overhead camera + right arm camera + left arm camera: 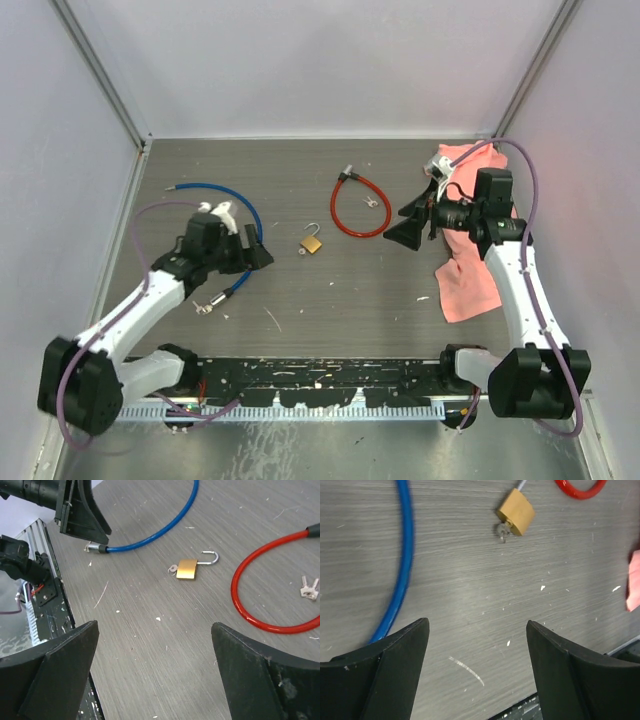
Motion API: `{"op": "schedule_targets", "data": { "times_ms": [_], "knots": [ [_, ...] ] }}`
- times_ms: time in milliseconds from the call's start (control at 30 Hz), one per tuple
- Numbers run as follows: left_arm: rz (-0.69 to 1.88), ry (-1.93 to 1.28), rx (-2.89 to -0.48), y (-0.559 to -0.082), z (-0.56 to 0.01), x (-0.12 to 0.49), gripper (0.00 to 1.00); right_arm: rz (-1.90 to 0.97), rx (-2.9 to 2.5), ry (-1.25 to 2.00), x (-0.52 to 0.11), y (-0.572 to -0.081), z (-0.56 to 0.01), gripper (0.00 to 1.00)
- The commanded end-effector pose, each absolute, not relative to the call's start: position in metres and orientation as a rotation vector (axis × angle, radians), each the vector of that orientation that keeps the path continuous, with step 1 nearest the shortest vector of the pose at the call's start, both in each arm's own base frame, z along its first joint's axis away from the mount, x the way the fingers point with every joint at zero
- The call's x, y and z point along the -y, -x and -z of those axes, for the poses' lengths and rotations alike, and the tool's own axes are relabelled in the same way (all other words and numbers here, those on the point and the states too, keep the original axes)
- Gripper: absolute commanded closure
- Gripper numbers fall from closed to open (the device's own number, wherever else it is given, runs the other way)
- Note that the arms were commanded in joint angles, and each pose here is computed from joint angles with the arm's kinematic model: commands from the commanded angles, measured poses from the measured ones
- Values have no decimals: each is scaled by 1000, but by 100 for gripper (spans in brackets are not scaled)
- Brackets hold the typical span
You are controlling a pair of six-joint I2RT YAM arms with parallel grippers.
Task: Lock with the key
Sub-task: Place the lock at the center of the board, then pick up the lock from the center of the board.
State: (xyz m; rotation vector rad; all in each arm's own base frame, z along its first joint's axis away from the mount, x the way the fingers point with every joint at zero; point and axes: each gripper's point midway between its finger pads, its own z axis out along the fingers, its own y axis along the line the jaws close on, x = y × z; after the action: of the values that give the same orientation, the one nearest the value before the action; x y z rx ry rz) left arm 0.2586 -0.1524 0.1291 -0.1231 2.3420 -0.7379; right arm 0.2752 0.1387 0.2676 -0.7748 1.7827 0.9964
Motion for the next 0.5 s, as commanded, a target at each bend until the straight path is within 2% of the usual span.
{"op": "schedule_targets", "data": {
  "times_ms": [0, 67, 133, 467],
  "knots": [
    [596, -137, -2135, -306, -165, 203, 19, -976, -1702, 834, -142, -290, -258, 0],
    [494, -308, -2105, -314, -161, 219, 16, -973, -1728, 816, -143, -295, -247, 0],
    [494, -349, -2103, -328, -152, 231, 14, -953, -1743, 803, -142, -299, -238, 0],
    [747, -274, -2128, -351, -139, 275, 13, -878, -1823, 780, -136, -305, -208, 0]
  ]
}}
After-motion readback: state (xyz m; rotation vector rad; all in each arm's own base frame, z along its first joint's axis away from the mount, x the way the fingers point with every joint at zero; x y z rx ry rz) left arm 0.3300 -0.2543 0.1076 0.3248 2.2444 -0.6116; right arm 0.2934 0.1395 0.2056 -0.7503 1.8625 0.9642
